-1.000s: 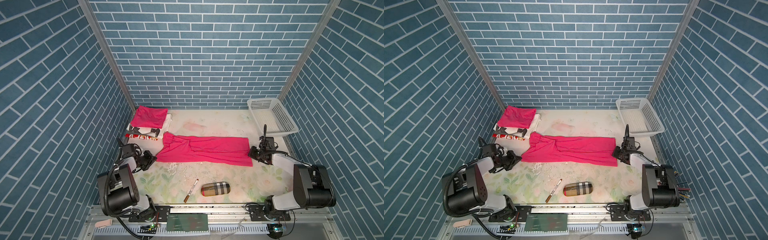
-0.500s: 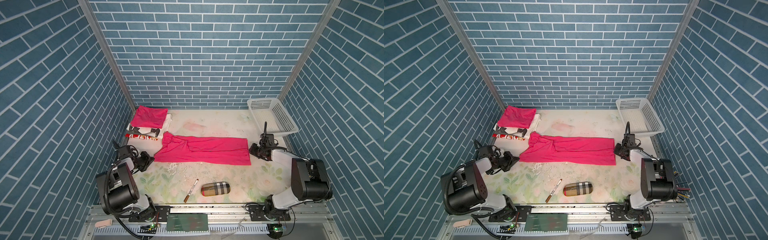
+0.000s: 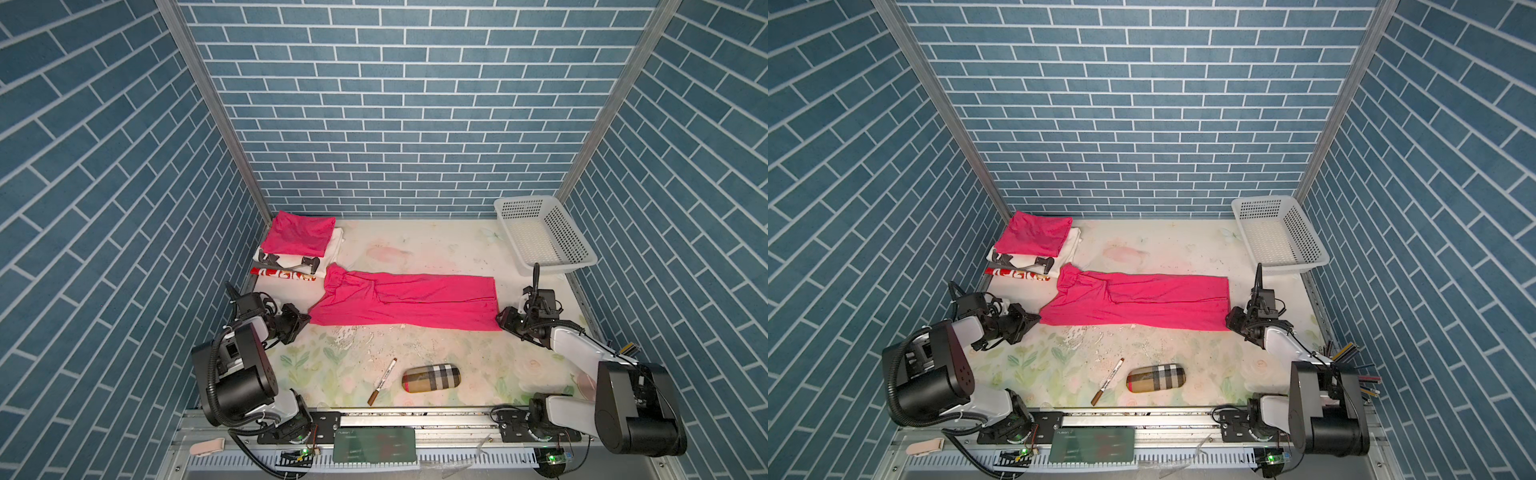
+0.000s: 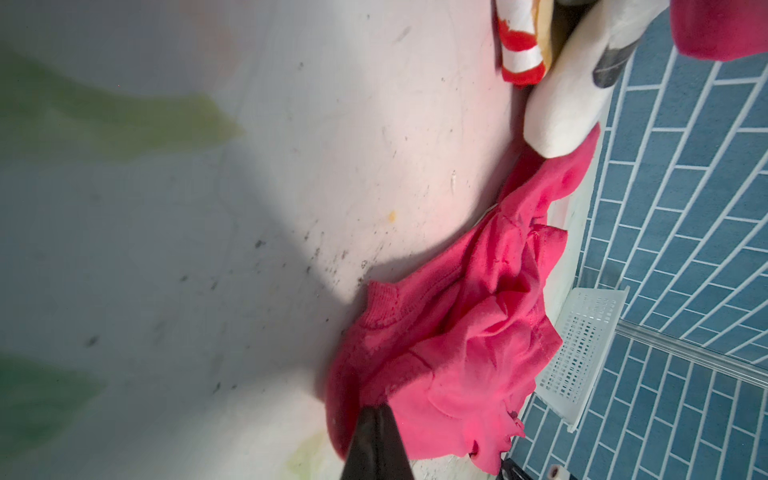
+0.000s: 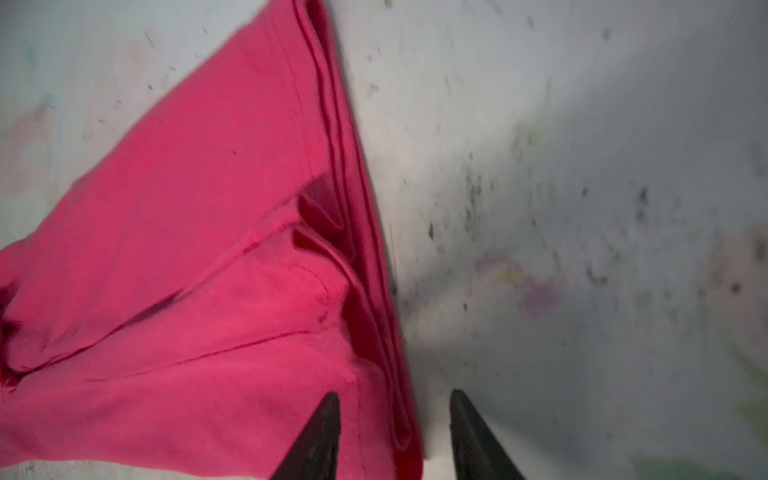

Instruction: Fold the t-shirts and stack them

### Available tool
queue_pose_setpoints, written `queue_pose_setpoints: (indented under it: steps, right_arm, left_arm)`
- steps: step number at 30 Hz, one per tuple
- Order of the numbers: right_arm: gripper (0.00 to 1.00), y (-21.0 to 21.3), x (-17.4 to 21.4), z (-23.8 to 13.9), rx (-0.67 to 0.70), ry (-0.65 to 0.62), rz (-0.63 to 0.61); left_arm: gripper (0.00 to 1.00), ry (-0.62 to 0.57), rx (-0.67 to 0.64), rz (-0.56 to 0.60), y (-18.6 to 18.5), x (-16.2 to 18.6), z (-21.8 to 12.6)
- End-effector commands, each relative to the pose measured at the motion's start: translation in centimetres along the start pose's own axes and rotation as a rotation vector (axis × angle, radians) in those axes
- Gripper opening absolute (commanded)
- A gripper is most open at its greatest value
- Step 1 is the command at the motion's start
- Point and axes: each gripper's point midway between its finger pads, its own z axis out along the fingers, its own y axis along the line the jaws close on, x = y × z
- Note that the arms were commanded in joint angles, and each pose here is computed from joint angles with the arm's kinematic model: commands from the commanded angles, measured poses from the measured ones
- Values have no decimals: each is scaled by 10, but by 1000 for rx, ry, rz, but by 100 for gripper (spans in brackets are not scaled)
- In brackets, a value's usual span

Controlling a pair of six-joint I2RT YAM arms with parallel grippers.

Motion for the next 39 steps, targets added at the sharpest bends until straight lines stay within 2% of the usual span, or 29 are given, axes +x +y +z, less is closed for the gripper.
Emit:
queue_pose_setpoints:
  steps: [1,3,4,10,13,19,23,25,28,30,32,33,35,36,39]
  right_arm:
    - [33,-2,17,2,-3,45,47]
    - [13,-2,16,2,-5,46,52]
    - [0,-2,14,1,-2,39,56]
    - [0,-28,-24,-22,38,-95,156]
    - [0,-36,-38,-23,41,-92,178]
    - [0,-38,-25,-10,-5,-38,220]
    - [0,-45,-17,-15,32,-47,210]
    - [6,-44,-16,-16,27,-50,205]
    - [10,-45,-14,-15,27,-37,198]
    - [19,-43,-13,-14,23,-28,194]
    - [30,-39,-17,-16,14,-34,183]
    - [33,-36,-19,-18,12,-40,174]
    - [42,-28,-25,-24,6,-58,149]
    - [44,-24,-28,-26,-2,-67,131]
    - [58,-12,-38,-30,-13,-91,87]
  left_arm:
    - [0,6,23,-3,0,2,0]
    - [0,4,22,-1,0,2,0]
    - [0,6,20,-3,1,2,1]
    - [0,-33,-1,-18,8,-8,-4]
    - [0,-48,-9,-23,11,-12,-4]
    - [0,-65,-6,-57,18,-13,-8]
    - [0,-90,12,-71,16,-15,-15]
    - [0,-94,15,-71,15,-14,-16]
    - [0,-85,25,-80,14,-11,-17]
    - [0,-84,27,-78,13,-10,-18]
    - [12,-106,38,-49,6,-14,-23]
    - [24,-124,38,-33,3,-16,-27]
    - [76,-162,33,19,-11,-22,-34]
    - [86,-154,15,52,-16,-21,-34]
    - [87,-162,-84,146,-26,-25,-36]
